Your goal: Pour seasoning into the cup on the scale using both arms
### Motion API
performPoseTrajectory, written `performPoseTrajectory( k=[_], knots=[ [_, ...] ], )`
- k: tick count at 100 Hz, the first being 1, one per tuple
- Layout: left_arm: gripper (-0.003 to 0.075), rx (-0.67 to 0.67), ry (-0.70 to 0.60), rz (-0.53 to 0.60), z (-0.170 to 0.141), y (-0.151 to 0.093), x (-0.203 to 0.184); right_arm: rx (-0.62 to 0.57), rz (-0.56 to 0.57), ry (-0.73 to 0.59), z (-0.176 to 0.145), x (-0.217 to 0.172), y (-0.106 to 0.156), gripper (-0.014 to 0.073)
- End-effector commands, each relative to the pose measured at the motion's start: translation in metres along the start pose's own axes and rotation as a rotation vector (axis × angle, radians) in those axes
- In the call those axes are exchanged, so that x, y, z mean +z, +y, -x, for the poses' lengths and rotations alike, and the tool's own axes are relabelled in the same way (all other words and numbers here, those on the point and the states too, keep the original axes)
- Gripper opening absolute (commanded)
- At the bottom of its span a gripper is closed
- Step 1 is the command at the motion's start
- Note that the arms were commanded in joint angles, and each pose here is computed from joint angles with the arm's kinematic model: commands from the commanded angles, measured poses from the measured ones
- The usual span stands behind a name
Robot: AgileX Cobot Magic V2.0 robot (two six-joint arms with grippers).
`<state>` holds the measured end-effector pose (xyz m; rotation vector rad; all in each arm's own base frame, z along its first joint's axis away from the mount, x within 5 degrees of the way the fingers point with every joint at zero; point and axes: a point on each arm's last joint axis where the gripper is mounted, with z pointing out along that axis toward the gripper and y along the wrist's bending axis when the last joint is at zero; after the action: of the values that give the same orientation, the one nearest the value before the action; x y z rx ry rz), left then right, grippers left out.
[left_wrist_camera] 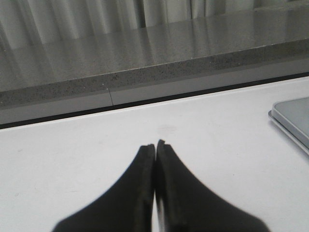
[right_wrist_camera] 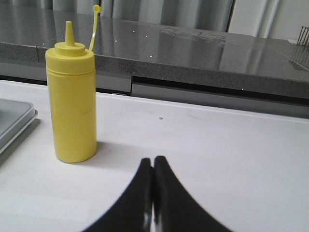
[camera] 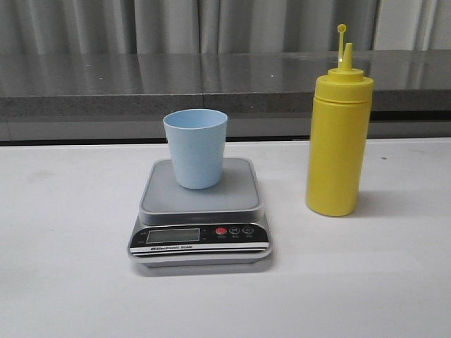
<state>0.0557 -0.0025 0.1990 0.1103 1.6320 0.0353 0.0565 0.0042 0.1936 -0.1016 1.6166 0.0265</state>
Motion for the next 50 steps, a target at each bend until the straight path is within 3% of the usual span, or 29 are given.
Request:
performPoseTrajectory(
  k=[1, 50],
  knots=[
    [-0.0018, -0.008, -0.181, 0.017, 0.0160, 0.0015, -0.0043, -0.011, -0.005, -0.098, 0.0082, -0.0015, -0.0002, -0.0068],
    [-0.0018, -0.008, -0.201, 0.019, 0.0149, 0.0014, -0.0038, -0.011, -0.005, -0.098, 0.0082, -0.0015, -0.0002, -0.0068]
  ],
)
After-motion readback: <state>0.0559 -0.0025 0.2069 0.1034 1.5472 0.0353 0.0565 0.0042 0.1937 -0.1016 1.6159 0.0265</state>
